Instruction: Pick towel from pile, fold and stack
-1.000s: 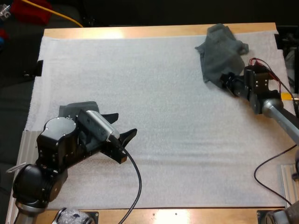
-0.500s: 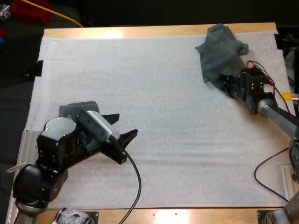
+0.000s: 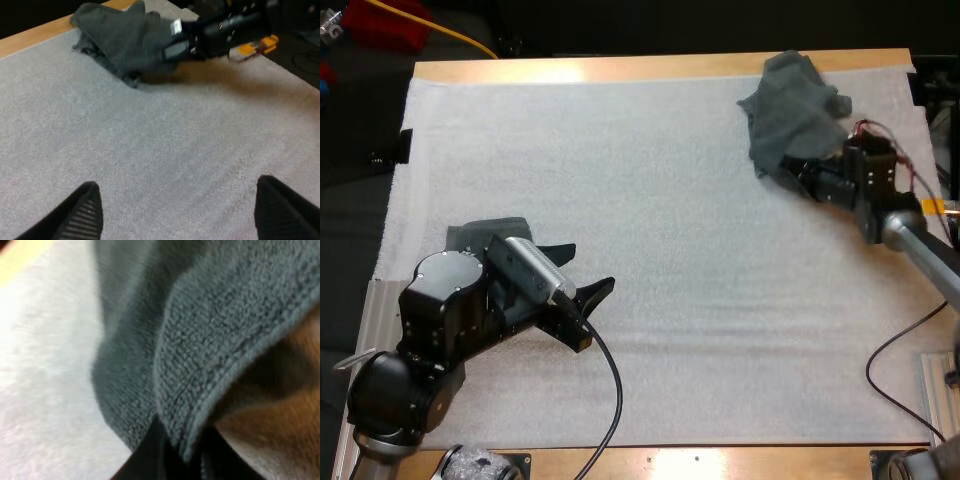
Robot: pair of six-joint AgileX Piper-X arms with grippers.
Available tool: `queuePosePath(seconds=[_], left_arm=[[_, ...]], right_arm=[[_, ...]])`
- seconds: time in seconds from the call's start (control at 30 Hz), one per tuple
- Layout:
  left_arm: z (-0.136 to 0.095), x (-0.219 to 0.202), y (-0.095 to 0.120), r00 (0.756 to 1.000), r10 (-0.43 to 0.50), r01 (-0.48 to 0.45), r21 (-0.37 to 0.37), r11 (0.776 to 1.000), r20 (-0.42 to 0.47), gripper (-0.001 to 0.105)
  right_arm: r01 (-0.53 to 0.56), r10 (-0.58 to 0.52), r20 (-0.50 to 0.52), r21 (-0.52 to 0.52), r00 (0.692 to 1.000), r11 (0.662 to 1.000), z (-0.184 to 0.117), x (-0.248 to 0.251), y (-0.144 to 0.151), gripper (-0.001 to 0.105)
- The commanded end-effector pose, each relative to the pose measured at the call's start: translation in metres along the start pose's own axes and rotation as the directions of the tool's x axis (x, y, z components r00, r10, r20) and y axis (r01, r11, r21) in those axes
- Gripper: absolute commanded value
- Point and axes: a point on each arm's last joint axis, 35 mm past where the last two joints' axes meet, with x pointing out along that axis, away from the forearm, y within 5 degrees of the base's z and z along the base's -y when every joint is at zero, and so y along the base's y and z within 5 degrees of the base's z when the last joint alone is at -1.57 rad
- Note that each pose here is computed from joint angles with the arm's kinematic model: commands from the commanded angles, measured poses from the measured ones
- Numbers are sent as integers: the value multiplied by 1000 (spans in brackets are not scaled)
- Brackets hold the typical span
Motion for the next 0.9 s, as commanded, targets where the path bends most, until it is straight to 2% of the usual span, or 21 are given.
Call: queuePosePath(seconds=[0.0, 0.37, 0.53, 0.87], left_arm=[[2, -2, -2, 1000, -12, 12, -5, 1000, 4, 63], [2, -2, -2, 1000, -12, 12, -14, 1000, 4, 63], [2, -2, -2, 1000, -12, 12, -14, 1000, 4, 63], [2, -2, -2, 1000, -12, 12, -14, 1000, 4, 63]], right_arm=[[0, 0, 11, -56, 1000, 998, 8, -12, 6, 1], [3, 0, 13, -215, 1000, 977, 26, -79, 27, 1], [-23, 30, 26, -239, 999, 971, 31, -110, 37, 1], [-147, 151, -5, -247, 989, 958, 28, -159, 56, 1]])
